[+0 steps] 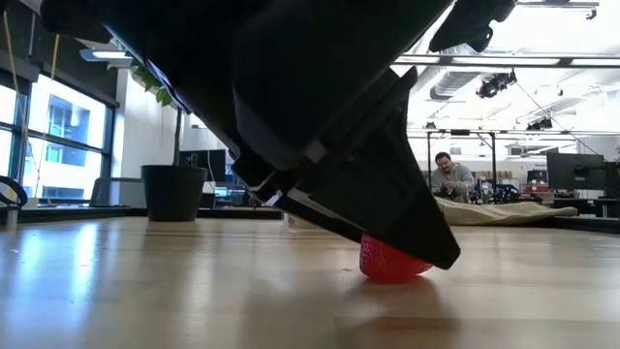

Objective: Pick and placing Produce into tupperware
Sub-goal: Put the red strawberry into the transparent bin

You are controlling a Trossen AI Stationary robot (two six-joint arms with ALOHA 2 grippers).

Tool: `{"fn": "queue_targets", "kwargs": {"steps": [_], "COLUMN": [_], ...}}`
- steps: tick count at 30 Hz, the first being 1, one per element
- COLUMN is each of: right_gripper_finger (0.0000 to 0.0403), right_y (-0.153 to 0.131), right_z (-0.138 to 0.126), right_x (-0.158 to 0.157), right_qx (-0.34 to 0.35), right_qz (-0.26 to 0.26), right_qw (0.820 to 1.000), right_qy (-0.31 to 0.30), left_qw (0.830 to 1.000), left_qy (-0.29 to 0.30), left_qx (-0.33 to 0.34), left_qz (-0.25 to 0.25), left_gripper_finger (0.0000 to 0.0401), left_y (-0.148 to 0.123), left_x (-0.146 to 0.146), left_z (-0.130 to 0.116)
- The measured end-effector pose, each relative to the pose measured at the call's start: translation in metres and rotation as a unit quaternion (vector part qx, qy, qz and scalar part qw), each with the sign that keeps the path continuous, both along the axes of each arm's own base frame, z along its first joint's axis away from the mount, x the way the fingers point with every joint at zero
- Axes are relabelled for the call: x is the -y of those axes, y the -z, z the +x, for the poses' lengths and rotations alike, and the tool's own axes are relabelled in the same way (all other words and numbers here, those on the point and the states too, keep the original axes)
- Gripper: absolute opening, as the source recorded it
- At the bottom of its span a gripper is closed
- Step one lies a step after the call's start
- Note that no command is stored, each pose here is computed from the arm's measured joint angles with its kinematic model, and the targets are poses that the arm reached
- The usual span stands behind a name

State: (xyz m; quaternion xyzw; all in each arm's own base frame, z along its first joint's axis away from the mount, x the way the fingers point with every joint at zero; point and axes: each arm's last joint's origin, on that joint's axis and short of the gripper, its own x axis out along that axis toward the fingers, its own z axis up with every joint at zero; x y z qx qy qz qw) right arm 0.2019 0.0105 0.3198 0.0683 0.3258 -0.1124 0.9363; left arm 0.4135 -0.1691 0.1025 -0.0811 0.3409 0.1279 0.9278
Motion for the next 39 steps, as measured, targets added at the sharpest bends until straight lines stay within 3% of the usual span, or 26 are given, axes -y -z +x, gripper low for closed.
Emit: {"fn": "queue_targets", "kwargs": {"steps": [11, 33, 39], "right_gripper_finger": [0.0024, 0.0024, 0.0024], "right_y": [0.0, 0.0, 0.0], "right_z": [0.0, 0.0, 0.0], "right_x": [0.0, 0.0, 0.0], "right_qx": [0.0, 0.0, 0.0], "right_qz": [0.0, 0.0, 0.0], "right_qw": [1.0, 1.0, 1.0], "right_qy": [0.0, 0.0, 0.0], "left_qw": [1.0, 1.0, 0.999], "left_qy": [-0.002, 0.005, 0.006], "left_qx": [0.001, 0.002, 0.026], "left_qz": [0.002, 0.009, 0.021], "left_gripper_finger": [0.018, 0.0188, 0.0178], "left_y": [0.0, -0.002, -0.02], "left_x": [0.0, 0.0, 0.0], "left_z": [0.0, 0.0, 0.0]}}
